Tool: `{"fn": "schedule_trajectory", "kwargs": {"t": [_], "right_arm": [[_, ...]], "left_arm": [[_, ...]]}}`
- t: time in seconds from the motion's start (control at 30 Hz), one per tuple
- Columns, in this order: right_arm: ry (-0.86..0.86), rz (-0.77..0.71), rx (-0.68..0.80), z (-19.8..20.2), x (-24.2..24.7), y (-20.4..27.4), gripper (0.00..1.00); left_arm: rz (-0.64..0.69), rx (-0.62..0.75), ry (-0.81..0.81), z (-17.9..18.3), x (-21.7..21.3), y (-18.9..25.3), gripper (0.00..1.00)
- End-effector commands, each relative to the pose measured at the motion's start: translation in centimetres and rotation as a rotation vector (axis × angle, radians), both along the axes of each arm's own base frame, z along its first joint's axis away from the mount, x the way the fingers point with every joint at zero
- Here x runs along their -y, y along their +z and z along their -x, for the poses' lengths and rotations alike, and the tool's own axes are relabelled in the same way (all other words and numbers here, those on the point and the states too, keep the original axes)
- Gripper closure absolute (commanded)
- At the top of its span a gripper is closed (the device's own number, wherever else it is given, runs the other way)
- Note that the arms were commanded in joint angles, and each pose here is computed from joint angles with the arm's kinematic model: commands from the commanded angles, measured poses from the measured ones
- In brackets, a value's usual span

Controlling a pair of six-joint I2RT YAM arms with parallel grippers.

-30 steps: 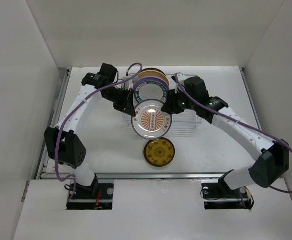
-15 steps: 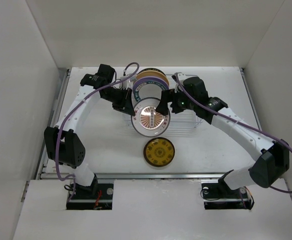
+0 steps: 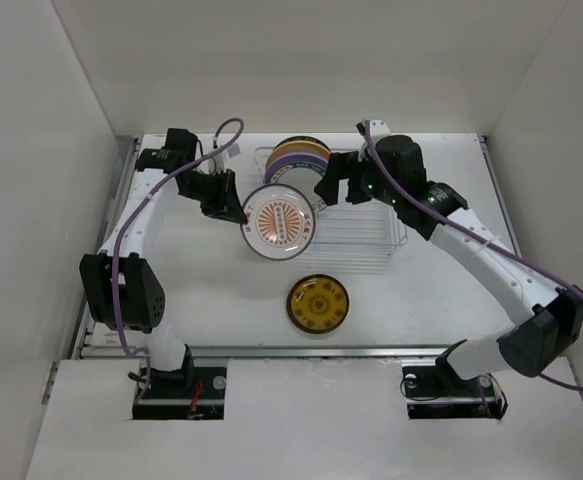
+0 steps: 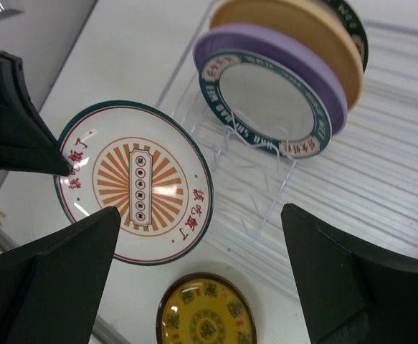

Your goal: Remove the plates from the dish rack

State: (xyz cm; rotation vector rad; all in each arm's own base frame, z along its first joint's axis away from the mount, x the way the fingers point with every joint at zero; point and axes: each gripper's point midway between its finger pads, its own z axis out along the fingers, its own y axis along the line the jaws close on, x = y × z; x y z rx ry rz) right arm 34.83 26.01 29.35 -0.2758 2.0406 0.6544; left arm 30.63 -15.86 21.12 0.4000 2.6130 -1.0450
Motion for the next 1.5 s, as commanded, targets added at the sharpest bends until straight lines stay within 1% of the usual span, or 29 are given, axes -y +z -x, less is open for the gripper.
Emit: {"fn": "schedule_trajectory", "kwargs": {"t": [0.0,0.03,0.07,0.1,0.17,0.2,0.23,0.27,0.3,0.33,0.37,0.43,0.47,0.5,0.53,0.6,0.7,0.73,0.8,0.93,1.0,1.13,1.2,1.23,1.27,1.3,1.33,1.37,1.47], "right_arm": [[-0.020,-0.040,0.130,-1.0,-0.1,5.0,0.00],[-0.020,-0.040,0.130,-1.3,-0.3,5.0,0.00],[-0.020,-0.026,0.110,-1.9,-0.7,4.0,0.00],[-0.016,-0.015,0.109,-2.3,-1.0,3.7,0.00],[-0.054,0.029,0.115,-4.2,-1.1,2.9,0.06],[-0.058,0.071,0.126,-4.8,-0.9,2.5,0.17],[-0.083,0.106,0.143,-5.7,-0.5,2.3,0.21],[-0.090,0.117,0.176,-6.5,-0.7,3.4,0.25],[-0.087,0.161,0.163,-7.6,-1.0,2.0,0.30],[-0.063,0.211,0.182,-8.1,-1.1,1.7,0.35],[-0.063,0.237,0.200,-8.9,-1.2,1.7,0.37],[-0.019,0.309,0.213,-10.5,-2.1,0.8,0.37],[-0.009,0.327,0.224,-11.0,-2.3,0.7,0.37],[-0.004,0.333,0.248,-11.7,-2.7,1.3,0.35],[0.012,0.369,0.226,-12.3,-3.0,-0.5,0.35],[0.051,0.420,0.242,-13.0,-3.3,-1.2,0.35],[0.089,0.467,0.253,-13.9,-3.9,-2.0,0.35],[0.087,0.462,0.261,-13.9,-3.9,-1.6,0.35],[0.101,0.487,0.262,-14.4,-4.2,-2.5,0.37],[0.121,0.474,0.264,-14.2,-4.5,-2.2,0.37],[0.136,0.485,0.247,-13.8,-4.8,-3.2,0.37],[0.147,0.486,0.236,-13.4,-4.8,-3.6,0.37],[0.150,0.491,0.228,-13.5,-4.9,-4.1,0.37],[0.161,0.491,0.219,-13.6,-5.1,-4.5,0.37],[0.161,0.491,0.219,-13.6,-5.1,-4.5,0.37],[0.172,0.487,0.215,-13.7,-5.4,-4.9,0.37],[0.183,0.480,0.214,-13.6,-5.6,-4.9,0.37],[0.186,0.486,0.204,-13.7,-5.7,-5.6,0.35],[0.184,0.481,0.213,-14.3,-6.1,-5.4,0.35]], "left_arm": [[0.061,0.060,0.066,-0.3,-1.8,2.7,1.00],[0.060,0.062,0.089,-0.2,-2.5,3.0,1.00],[0.068,0.073,0.111,-0.3,-3.2,3.4,1.00],[0.081,0.056,0.167,-0.7,-4.9,3.3,1.00],[0.109,0.056,0.230,-0.9,-6.9,3.6,1.00],[0.122,0.051,0.297,-1.3,-9.0,3.5,1.00],[0.123,0.027,0.329,-1.1,-9.8,3.4,1.00],[0.119,0.023,0.346,-0.9,-10.7,3.3,1.00],[0.112,0.013,0.352,-1.2,-11.6,2.7,1.00],[0.112,-0.008,0.395,-1.0,-13.2,2.3,1.00],[0.112,-0.018,0.417,-1.0,-14.1,2.0,1.00],[0.108,-0.064,0.468,-0.6,-16.1,0.1,1.00],[0.082,-0.091,0.488,-0.4,-16.7,-0.8,1.00],[0.057,-0.107,0.485,-0.3,-17.1,-1.7,1.00],[0.039,-0.159,0.491,0.1,-17.3,-3.2,1.00],[-0.008,-0.187,0.492,0.3,-18.0,-5.2,1.00],[-0.020,-0.269,0.484,0.7,-18.2,-8.1,1.00],[-0.018,-0.277,0.481,0.7,-18.6,-8.6,1.00],[-0.018,-0.325,0.471,0.8,-18.7,-10.4,1.00],[-0.032,-0.382,0.455,0.7,-19.2,-12.7,1.00],[-0.041,-0.400,0.446,0.7,-19.5,-13.5,1.00],[-0.056,-0.432,0.461,0.6,-19.7,-14.2,1.00],[-0.104,-0.458,0.497,0.5,-20.5,-14.8,1.00],[-0.113,-0.475,0.516,0.4,-20.7,-14.9,0.96],[-0.119,-0.490,0.514,0.5,-20.8,-15.4,0.96],[-0.118,-0.496,0.521,0.5,-20.7,-15.3,0.91],[-0.125,-0.508,0.520,0.7,-20.8,-15.7,0.85],[-0.125,-0.506,0.530,0.4,-20.9,-15.5,0.81],[-0.142,-0.525,0.538,0.6,-21.1,-15.9,0.71]]}}
